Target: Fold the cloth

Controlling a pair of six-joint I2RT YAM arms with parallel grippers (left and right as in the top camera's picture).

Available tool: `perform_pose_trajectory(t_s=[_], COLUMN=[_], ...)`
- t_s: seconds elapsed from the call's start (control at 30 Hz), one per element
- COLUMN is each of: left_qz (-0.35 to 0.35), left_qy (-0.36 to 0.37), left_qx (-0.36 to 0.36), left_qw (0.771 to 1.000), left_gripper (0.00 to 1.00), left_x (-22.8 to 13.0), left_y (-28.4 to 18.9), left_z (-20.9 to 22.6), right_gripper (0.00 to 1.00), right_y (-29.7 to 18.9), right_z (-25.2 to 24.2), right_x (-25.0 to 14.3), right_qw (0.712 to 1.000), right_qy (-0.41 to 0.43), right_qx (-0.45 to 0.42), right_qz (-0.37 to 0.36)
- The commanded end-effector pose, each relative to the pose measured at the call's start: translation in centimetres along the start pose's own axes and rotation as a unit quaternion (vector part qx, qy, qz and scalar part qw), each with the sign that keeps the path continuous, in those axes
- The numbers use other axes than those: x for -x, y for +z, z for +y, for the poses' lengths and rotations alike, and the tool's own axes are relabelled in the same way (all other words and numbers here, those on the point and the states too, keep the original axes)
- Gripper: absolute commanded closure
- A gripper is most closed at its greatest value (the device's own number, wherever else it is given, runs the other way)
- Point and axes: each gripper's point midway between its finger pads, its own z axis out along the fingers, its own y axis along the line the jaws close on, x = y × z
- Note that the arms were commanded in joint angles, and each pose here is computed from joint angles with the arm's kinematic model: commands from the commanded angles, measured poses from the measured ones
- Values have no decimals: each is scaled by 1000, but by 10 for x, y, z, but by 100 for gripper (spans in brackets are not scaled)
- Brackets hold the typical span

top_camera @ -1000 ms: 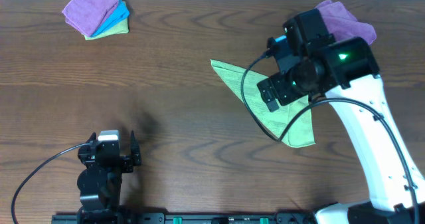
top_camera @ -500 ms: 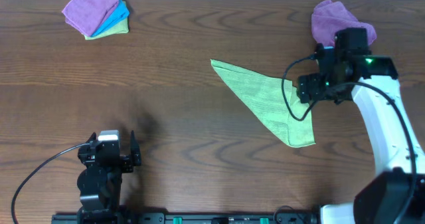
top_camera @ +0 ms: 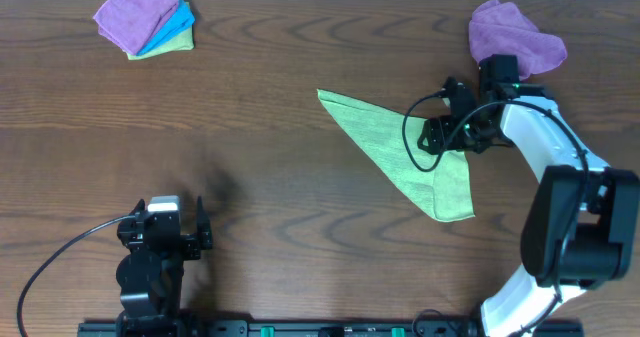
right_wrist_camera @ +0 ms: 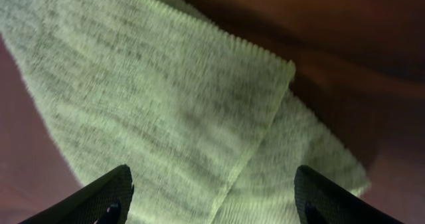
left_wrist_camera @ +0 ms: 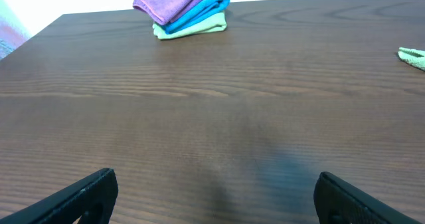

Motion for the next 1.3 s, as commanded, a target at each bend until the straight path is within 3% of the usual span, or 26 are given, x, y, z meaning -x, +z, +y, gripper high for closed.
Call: perform_pose_trajectory(t_s=[0.0,0.3,0.67,0.7,0.77,0.8,0.9,1.27], left_qz=[10,10,10,10,10,10,10,10], left_qy=[10,10,10,10,10,10,10,10], left_qx=[-4,-4,-4,-4,-4,-4,-4,-4], left_qw=[1000,1000,1000,1000,1000,1000,1000,1000], left_gripper=[4,5,4,5,5,4,5,4], left_x=[-9,-9,-9,-9,-9,-9,-9,-9], left_y=[3,3,3,3,3,3,3,3], left_z=[-2,-2,-2,-2,-2,-2,-2,-2], right_gripper=[24,32,47,50,78,87,98,98], right_y=[11,15,28,28,28,28,25,-19], right_z=[1,5,5,5,4,4,5,27], right_x=[0,19,12,11,10,9,9,34], right_qw=[1000,999,999,999,999,999,998,998], right_qy=[-2,-5,4,5,12,18,27,24], right_qx=[17,36,48,48,47,47,48,52], right_qz=[2,-34,-17,-15,-12,-11,-6,11])
